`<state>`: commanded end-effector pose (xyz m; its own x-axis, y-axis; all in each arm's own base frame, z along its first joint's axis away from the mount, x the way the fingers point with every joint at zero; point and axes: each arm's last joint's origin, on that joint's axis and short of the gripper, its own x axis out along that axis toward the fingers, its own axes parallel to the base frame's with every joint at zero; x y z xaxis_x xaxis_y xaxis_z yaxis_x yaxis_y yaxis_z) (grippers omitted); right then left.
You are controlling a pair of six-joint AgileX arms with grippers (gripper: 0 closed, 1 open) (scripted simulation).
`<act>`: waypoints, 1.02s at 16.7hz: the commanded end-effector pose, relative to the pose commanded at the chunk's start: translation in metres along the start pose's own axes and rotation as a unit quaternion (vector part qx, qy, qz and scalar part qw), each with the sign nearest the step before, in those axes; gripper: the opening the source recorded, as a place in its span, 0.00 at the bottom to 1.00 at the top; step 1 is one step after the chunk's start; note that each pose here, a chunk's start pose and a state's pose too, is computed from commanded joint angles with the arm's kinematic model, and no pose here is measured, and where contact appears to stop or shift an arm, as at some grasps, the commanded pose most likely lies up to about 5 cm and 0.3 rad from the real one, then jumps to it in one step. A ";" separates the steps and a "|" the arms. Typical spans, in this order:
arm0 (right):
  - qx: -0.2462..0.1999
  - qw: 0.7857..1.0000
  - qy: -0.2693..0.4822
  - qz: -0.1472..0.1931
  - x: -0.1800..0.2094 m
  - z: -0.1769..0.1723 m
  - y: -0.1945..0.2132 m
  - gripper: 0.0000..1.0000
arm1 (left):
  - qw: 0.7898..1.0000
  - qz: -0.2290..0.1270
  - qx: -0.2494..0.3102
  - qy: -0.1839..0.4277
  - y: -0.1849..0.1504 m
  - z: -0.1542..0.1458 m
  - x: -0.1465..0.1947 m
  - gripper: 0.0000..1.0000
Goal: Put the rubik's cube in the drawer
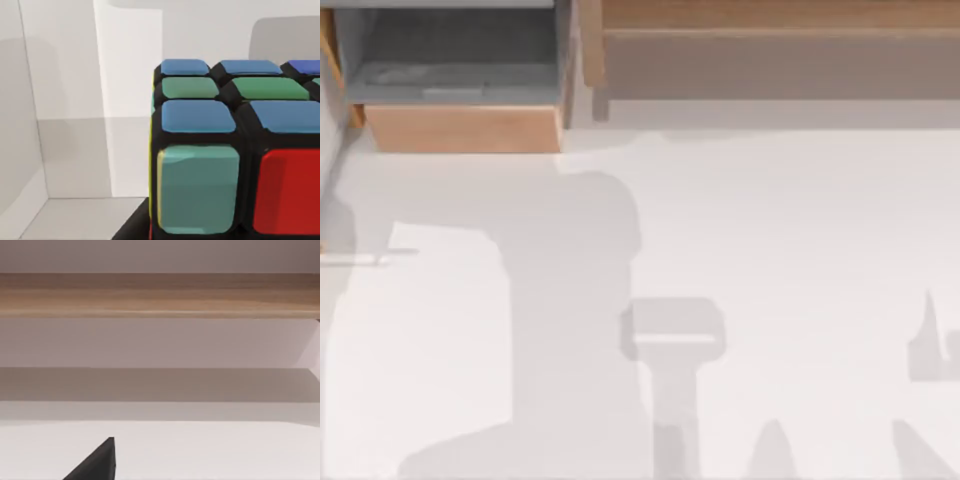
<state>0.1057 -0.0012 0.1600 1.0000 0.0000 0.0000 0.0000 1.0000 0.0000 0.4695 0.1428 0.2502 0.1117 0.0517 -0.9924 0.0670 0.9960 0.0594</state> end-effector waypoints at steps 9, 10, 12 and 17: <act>0.000 1.000 0.000 0.000 0.000 0.000 0.000 1.00 | 0.998 -0.028 -0.028 0.053 0.025 0.000 0.063 0.00; 0.000 1.000 0.000 0.000 0.000 0.000 0.000 1.00 | 0.998 -0.028 -0.028 0.053 0.025 0.000 0.063 0.00; 0.000 1.000 0.000 0.000 0.000 0.000 0.000 1.00 | 0.998 -0.028 -0.028 0.053 0.025 0.000 0.063 0.08; 0.000 1.000 0.000 0.000 0.000 0.000 0.000 1.00 | 0.998 -0.028 -0.028 0.053 0.025 0.000 0.063 0.45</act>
<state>0.1057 -0.0012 0.1600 1.0000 0.0000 0.0000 0.0000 1.0000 0.0000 0.4776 0.1706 0.1893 0.0032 0.0009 -1.0000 0.0153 0.9999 0.0010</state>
